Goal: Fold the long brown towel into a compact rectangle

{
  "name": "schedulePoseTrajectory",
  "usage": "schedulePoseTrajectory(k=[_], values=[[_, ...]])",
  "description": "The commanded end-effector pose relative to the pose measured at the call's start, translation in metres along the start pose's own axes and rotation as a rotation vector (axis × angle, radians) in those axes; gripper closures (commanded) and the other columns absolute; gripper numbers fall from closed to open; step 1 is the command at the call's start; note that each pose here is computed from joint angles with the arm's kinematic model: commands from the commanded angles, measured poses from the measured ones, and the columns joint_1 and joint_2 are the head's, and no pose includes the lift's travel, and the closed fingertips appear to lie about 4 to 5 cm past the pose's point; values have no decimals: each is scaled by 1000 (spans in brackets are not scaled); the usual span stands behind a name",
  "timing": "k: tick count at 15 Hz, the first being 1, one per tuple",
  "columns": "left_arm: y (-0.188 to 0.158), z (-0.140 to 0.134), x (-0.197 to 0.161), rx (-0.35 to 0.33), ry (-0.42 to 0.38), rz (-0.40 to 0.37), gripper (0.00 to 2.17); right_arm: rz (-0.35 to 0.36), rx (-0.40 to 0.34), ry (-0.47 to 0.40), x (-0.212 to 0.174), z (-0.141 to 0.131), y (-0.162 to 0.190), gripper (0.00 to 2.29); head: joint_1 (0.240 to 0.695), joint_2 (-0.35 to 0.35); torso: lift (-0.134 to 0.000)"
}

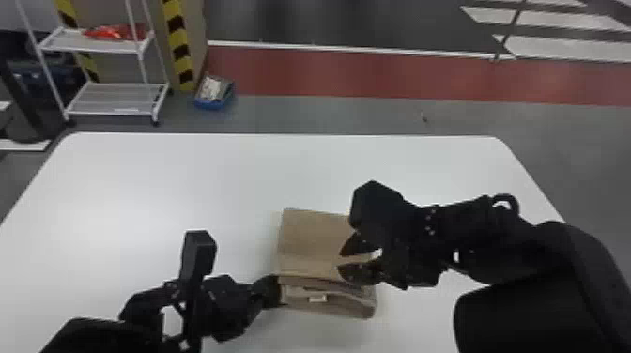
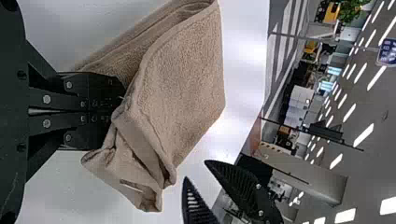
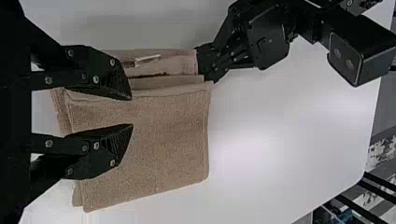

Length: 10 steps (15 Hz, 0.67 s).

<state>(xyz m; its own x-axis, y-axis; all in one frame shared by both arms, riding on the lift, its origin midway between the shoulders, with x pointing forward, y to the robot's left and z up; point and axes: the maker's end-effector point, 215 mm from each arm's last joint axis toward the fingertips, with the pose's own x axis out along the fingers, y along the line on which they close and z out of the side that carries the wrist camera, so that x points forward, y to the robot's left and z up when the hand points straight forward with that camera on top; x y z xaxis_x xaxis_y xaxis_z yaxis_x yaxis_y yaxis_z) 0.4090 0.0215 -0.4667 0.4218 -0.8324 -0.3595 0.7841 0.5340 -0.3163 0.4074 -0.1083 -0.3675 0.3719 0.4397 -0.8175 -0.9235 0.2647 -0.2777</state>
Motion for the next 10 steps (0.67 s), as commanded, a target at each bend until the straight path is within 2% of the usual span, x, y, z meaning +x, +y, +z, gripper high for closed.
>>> schedulePoseTrajectory(k=[1,3,5,10], values=[[-1,1,0,-3,-4,-2,2145,-14,8,12,-3,-9,-8,1372,695,-118,-124],[-2,2,0,-2,-5,-4,2145,-9,0,34,2,-18,-8,1629,695,-129,-124],[-2,1,0,-2,-6,-4,2145,-2,-25,67,12,-26,-3,1659,695,-141,-124],[-4,3,-4,0,-12,0,2145,16,-35,111,25,-38,4,1659,695,-143,-124]])
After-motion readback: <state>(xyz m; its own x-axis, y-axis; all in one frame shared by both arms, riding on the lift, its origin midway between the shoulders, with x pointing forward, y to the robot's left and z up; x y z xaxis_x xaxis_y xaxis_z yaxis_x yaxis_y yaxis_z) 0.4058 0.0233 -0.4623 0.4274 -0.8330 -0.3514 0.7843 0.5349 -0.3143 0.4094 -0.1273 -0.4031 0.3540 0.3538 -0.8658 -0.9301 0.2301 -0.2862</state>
